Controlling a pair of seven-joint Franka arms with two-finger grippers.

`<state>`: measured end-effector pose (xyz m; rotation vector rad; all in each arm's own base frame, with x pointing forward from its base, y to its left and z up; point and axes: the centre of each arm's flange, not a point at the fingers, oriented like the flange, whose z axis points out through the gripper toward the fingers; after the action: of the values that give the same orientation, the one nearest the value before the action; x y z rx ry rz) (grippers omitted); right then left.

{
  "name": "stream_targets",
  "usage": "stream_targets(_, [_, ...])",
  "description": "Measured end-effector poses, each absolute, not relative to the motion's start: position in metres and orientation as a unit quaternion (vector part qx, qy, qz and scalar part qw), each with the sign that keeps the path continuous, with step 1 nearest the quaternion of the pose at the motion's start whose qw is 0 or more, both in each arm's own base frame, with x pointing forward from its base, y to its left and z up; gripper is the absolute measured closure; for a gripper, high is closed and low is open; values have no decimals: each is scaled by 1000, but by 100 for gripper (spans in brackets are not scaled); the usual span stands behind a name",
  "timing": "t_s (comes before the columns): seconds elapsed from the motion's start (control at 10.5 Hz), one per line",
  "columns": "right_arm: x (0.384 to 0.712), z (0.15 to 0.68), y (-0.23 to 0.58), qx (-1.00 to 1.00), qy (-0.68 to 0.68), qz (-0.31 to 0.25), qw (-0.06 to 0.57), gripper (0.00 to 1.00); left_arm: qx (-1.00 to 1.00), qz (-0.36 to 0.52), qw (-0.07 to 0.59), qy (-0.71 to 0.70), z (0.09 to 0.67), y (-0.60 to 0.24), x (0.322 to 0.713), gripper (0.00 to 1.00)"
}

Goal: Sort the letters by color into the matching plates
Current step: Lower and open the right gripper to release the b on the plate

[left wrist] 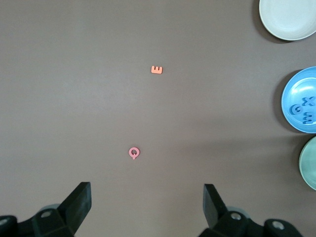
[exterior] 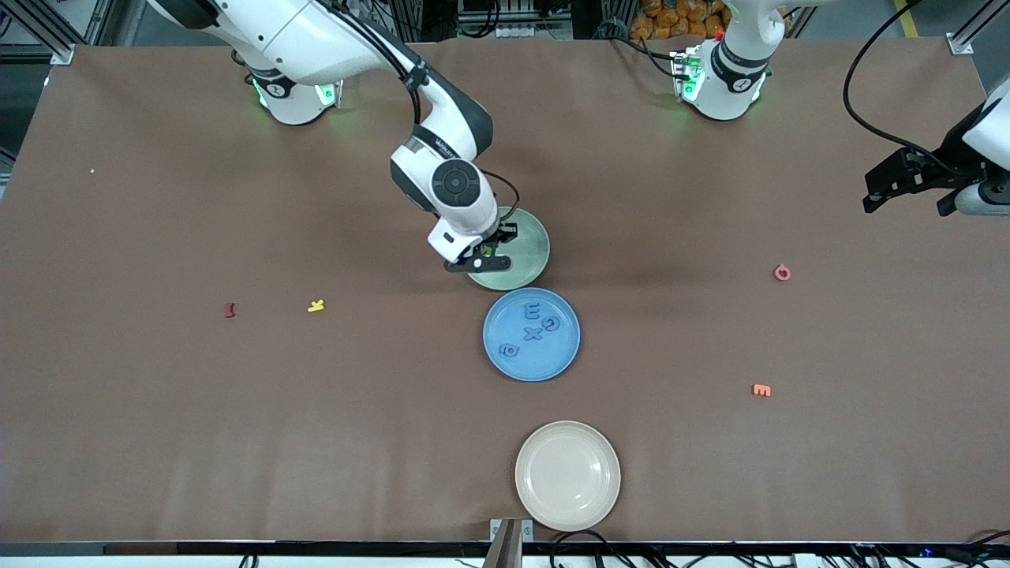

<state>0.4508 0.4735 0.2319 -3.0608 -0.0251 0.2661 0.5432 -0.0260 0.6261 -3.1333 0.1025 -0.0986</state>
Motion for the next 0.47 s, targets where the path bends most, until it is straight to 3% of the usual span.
stream_targets(0.47, [424, 206, 472, -996, -15, 82, 11, 74, -999, -31, 3, 33, 626, -26, 543, 0])
